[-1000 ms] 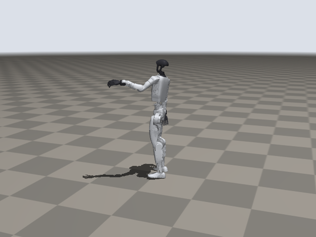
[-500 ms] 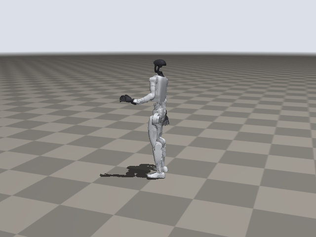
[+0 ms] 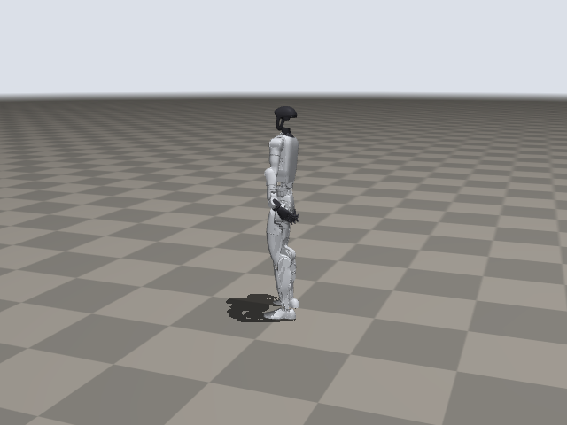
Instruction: In place motions
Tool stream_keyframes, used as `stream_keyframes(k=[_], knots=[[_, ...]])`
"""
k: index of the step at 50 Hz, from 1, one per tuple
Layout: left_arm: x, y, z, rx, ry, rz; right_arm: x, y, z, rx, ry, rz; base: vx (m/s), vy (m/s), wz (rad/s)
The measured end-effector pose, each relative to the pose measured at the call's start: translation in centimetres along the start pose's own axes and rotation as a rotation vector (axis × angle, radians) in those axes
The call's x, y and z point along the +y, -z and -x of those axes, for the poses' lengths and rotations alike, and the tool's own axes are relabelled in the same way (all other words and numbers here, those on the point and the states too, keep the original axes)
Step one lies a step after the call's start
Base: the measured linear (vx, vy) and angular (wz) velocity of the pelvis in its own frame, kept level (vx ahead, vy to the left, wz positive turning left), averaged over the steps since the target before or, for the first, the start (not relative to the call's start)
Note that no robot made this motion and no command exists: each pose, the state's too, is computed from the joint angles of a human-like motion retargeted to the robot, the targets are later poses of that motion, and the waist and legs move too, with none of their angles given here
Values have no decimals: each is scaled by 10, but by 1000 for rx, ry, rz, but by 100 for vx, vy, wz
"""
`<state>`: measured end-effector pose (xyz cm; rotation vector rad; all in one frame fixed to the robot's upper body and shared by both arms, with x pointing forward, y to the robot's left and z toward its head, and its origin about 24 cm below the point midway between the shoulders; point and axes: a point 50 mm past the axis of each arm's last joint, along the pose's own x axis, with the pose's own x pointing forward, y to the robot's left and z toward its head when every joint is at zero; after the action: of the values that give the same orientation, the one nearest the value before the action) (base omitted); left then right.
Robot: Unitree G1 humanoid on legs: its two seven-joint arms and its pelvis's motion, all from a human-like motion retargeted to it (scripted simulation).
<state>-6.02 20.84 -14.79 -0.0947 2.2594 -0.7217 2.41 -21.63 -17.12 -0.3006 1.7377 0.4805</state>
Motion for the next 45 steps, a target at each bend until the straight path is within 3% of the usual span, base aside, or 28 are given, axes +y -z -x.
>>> stream_keyframes(k=[11,17,25,33,45], knots=[[-37,-1,-40,-213,48,344,0,1,-1,-15,18,10,0,0,-4],[-39,-15,-30,-244,145,309,-3,16,-1,59,62,7,-1,-1,6],[-20,-45,-7,-361,-9,204,-5,28,0,117,78,-12,0,0,0],[-15,-58,6,-397,-20,126,-1,24,-2,93,36,-43,0,0,0],[-25,-48,-5,-368,60,223,2,15,-3,105,75,40,0,0,0]])
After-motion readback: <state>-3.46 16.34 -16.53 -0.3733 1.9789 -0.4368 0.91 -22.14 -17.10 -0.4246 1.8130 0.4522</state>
